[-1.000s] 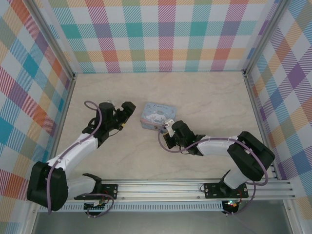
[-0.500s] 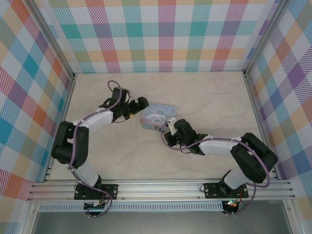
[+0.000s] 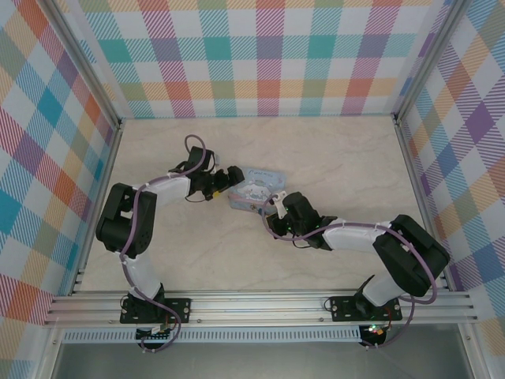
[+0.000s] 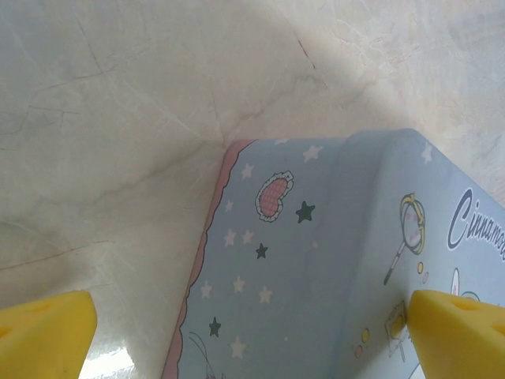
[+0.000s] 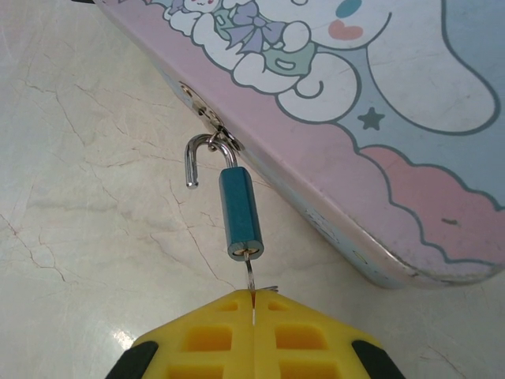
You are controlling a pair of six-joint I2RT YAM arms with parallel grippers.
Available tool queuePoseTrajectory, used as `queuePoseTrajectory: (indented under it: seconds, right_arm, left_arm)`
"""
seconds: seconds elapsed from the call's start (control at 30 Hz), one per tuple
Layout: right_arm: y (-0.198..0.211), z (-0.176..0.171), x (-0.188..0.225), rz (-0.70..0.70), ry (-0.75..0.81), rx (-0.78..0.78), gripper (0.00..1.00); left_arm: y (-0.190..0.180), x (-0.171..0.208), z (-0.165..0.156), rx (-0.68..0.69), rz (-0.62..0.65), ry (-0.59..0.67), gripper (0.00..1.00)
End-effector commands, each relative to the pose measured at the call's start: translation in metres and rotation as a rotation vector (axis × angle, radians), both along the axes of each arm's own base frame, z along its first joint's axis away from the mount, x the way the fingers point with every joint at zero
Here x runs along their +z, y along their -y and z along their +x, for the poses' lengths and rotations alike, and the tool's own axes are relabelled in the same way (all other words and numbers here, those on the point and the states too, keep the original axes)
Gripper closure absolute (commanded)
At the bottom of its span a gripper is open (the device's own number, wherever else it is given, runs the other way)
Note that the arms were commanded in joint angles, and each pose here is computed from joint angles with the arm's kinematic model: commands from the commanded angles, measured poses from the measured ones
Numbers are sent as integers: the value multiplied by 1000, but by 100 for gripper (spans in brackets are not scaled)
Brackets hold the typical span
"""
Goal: Unlock the padlock with the key
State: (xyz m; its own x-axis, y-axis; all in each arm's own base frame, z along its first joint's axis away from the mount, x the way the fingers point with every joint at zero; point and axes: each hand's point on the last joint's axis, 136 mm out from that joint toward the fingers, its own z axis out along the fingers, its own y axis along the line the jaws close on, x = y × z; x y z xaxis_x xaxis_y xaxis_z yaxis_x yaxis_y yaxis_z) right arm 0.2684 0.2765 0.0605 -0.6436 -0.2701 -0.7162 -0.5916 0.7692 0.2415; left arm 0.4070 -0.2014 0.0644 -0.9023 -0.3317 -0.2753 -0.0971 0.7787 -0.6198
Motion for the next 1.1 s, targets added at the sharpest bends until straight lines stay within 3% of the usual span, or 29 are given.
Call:
queuePoseTrajectory:
  seconds: [0.0,0.37,0.7,1.07]
  right_arm:
    - [2,1,3,22,-29,-20,100]
    - [17,-2,2,86,-105,-75,100]
    - [22,-10,5,180,-233,-86,100]
    - [24,-33,-5,218,-343,-41,100]
  left_arm:
    - [-13,-19,-26,0,62,-66,0]
    - [-8,-21,-69,61,66,-77,0]
    - [14,-22,-102,123,-3,-106,0]
    - [29,-4,-103,143,-36,-59,0]
